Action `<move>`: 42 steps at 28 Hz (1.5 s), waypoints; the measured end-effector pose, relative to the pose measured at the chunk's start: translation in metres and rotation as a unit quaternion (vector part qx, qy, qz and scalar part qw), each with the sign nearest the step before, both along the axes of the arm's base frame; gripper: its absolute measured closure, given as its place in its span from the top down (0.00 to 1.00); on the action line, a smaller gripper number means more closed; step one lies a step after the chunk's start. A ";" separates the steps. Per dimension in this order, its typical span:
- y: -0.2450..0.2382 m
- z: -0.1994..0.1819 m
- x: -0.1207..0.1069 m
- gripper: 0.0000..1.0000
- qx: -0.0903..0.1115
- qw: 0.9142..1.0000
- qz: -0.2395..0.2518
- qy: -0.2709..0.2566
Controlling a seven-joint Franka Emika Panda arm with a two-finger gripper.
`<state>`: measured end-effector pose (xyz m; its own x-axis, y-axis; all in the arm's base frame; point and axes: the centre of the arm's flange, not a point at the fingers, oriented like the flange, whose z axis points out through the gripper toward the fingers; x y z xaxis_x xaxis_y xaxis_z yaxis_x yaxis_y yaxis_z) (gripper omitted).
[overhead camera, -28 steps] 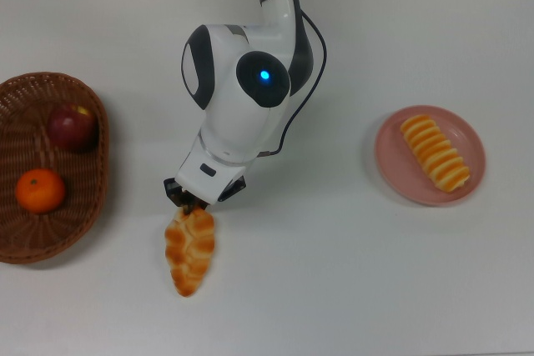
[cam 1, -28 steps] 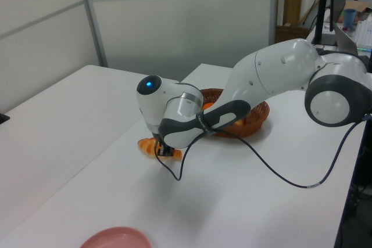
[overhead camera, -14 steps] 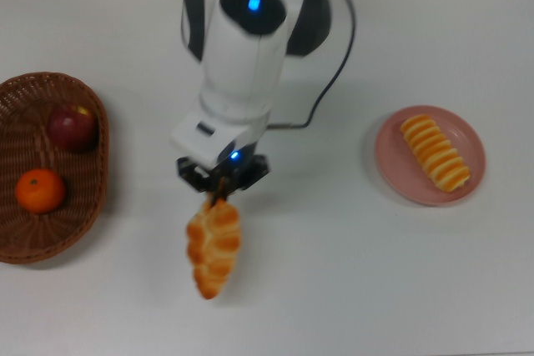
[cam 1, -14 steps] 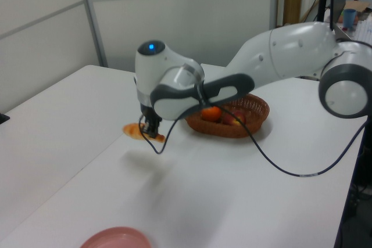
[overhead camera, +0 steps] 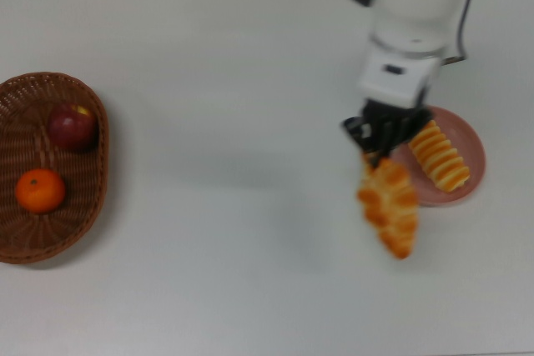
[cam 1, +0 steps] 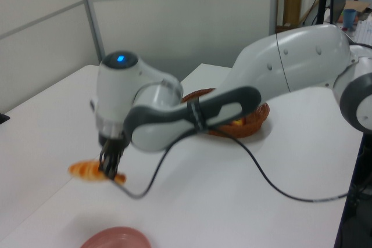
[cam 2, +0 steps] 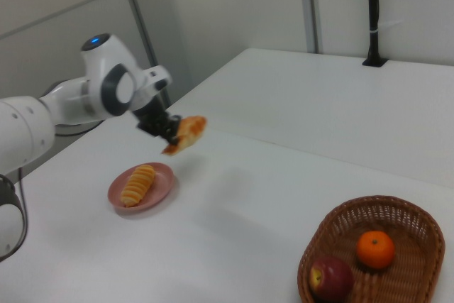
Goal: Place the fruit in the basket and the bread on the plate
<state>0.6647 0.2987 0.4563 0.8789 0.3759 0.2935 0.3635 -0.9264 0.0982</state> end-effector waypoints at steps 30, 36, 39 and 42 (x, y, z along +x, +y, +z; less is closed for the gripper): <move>0.080 -0.083 -0.076 0.43 -0.114 0.988 0.064 0.089; 0.062 -0.034 -0.068 0.63 -0.095 0.990 0.030 0.095; 0.045 0.003 -0.067 0.79 -0.081 0.992 0.011 0.093; 0.021 0.036 -0.068 0.89 -0.069 0.993 -0.012 0.099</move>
